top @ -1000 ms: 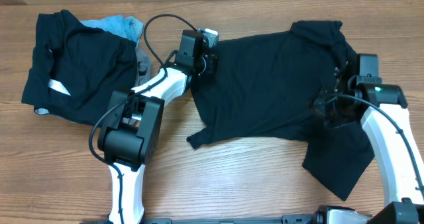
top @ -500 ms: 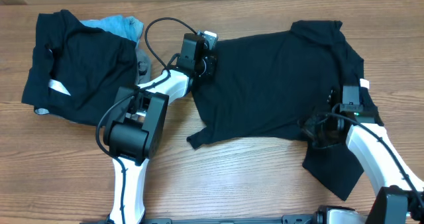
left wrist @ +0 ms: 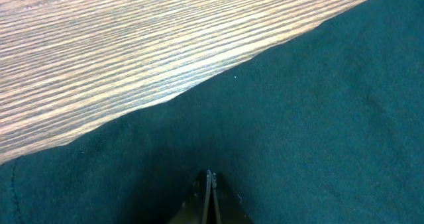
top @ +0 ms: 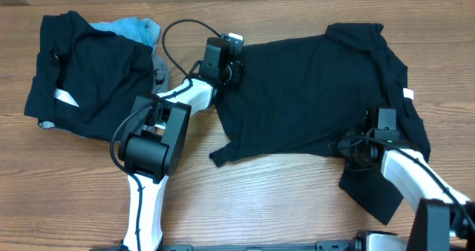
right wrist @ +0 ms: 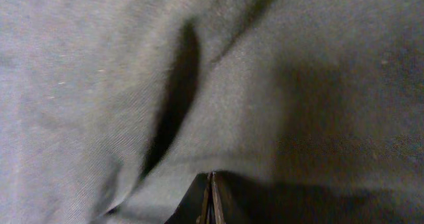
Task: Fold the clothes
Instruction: 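Pull both corners outward with both grippers to flatten the shirt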
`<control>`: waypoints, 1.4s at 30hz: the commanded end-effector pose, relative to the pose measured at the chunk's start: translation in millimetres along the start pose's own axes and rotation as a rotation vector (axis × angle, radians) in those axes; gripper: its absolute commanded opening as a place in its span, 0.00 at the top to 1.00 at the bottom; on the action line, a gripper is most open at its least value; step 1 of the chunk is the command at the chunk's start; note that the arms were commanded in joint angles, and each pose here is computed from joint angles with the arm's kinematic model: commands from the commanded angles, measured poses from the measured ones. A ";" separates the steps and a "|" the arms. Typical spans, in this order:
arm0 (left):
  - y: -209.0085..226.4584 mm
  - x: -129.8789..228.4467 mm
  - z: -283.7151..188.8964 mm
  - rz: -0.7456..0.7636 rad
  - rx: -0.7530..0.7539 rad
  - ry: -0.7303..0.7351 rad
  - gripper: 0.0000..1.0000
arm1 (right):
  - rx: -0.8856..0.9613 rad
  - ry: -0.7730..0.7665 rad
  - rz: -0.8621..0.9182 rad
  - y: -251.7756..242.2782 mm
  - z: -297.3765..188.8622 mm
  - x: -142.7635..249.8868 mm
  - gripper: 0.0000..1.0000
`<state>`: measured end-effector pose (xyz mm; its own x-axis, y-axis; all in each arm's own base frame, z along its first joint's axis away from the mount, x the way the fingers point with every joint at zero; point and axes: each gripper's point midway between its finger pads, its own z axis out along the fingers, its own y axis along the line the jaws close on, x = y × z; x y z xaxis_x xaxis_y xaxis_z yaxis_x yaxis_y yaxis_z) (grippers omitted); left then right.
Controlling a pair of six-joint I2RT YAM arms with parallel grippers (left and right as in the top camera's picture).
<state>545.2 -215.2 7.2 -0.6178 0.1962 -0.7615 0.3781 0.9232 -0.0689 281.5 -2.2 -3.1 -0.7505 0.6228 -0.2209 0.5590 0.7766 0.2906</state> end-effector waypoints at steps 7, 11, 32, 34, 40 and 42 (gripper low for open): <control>54.1 15.8 6.9 0.017 -0.131 0.025 0.96 | 0.201 0.214 0.040 -46.4 26.2 51.3 0.96; 81.6 0.4 2.8 -0.010 -0.168 -0.042 0.96 | 0.243 0.234 0.076 -54.3 22.8 57.4 0.96; 23.7 -90.5 -66.5 -0.014 0.034 0.099 0.96 | 0.301 0.243 0.118 -44.5 2.2 36.5 0.96; 10.0 -82.6 -65.8 -0.002 0.033 0.133 0.96 | 0.299 0.241 0.118 -44.1 2.5 35.9 0.96; -6.6 -55.7 -54.6 0.061 -0.064 0.222 0.96 | 0.297 0.247 0.119 -43.9 2.2 37.2 0.96; -4.9 -43.2 -43.7 0.064 -0.065 0.247 0.96 | 0.288 0.257 0.122 -42.2 2.2 39.1 0.96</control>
<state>528.6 -226.5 83.5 -0.7353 0.3274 -0.5934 0.4278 0.9033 -0.0318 261.7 -2.8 -4.0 -0.7142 0.6999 -0.0065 0.6915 0.7071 0.1478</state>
